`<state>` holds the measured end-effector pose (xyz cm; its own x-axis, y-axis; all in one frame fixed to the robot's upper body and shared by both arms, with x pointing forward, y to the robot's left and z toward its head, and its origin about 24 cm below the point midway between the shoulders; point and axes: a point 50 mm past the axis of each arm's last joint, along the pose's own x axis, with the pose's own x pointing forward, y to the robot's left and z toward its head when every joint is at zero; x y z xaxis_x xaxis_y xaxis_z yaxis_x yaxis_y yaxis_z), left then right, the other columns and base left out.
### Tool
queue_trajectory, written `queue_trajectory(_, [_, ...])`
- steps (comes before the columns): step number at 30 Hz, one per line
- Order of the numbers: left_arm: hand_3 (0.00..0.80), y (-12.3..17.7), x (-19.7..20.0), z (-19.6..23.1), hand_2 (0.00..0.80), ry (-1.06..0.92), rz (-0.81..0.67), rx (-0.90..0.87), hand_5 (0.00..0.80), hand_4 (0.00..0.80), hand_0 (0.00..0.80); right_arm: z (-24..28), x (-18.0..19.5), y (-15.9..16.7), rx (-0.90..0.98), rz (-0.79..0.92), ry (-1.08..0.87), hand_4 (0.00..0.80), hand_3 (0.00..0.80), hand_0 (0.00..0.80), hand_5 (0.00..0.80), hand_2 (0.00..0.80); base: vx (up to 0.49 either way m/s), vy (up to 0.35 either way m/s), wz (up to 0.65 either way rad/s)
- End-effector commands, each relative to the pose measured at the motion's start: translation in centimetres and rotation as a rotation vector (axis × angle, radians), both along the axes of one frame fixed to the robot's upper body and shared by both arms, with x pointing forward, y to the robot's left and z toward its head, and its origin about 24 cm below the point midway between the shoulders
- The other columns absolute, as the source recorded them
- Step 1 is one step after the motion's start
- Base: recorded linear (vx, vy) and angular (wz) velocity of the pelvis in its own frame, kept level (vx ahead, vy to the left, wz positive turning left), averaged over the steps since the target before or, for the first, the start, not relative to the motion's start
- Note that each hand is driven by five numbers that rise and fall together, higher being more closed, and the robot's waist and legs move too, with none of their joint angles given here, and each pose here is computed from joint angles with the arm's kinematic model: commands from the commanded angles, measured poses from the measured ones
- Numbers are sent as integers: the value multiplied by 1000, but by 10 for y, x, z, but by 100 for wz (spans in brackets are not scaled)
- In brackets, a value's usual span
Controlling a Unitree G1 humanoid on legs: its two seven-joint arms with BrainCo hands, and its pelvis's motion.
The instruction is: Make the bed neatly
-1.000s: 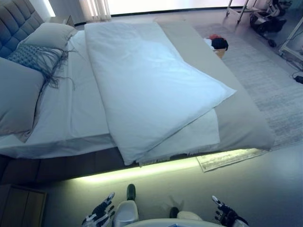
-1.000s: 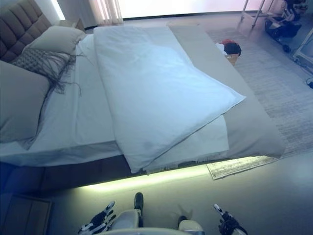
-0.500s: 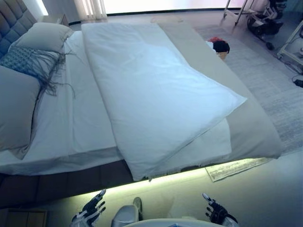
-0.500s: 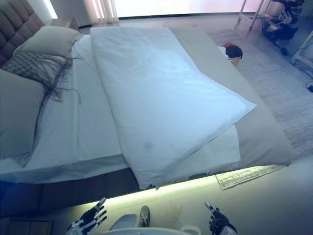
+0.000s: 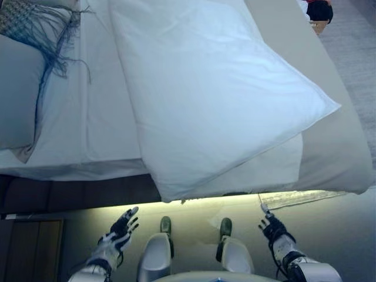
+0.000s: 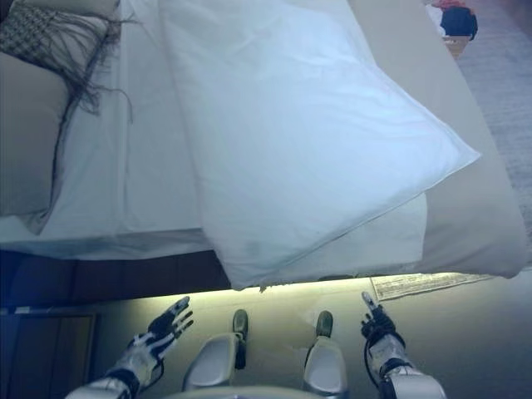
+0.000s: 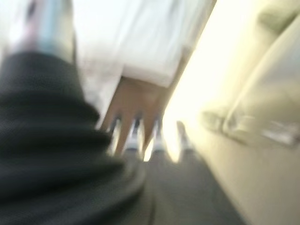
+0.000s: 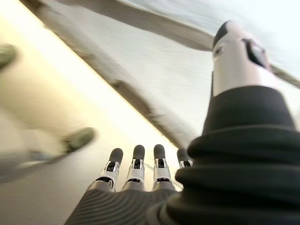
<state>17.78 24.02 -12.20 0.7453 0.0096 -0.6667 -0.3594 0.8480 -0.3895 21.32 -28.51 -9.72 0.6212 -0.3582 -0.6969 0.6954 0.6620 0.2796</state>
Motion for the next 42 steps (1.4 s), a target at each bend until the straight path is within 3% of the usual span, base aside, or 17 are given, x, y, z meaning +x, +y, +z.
queue_trajectory(1, [0, 6, 28, 21, 0, -165, 26, -25, 0, 0, 0, 22, 10, -31, 15, -159, -74, 0, 0, 0, 0, 0, 42, -186, 17])
queue_trajectory(10, [0, -9, 66, 61, 0, -401, -6, -150, 0, 0, 0, 116, 73, -80, -81, -199, -313, 0, 0, 0, 0, 0, -10, -147, 14])
queue_trajectory(17, [0, -22, 91, 100, 0, -588, -42, -188, 0, 0, 0, 183, 103, -96, -291, 6, -367, 0, 0, 0, 0, 0, -4, -32, -3])
queue_trajectory(23, [0, -31, 98, 125, 0, -670, -80, -224, 0, 0, 0, 229, 118, -100, -326, 75, -475, 0, 0, 0, 0, 0, -11, -52, -2])
queue_trajectory(36, [0, -22, 80, 132, 0, -704, -59, -269, 0, 0, 0, 313, 128, -108, -447, 168, -585, 0, 0, 0, 0, 0, 62, -49, 2])
queue_trajectory(42, [0, -21, 70, 132, 0, -718, -64, -274, 0, 0, 0, 349, 136, -95, -483, 219, -691, 0, 0, 0, 0, 0, 40, -40, 9])
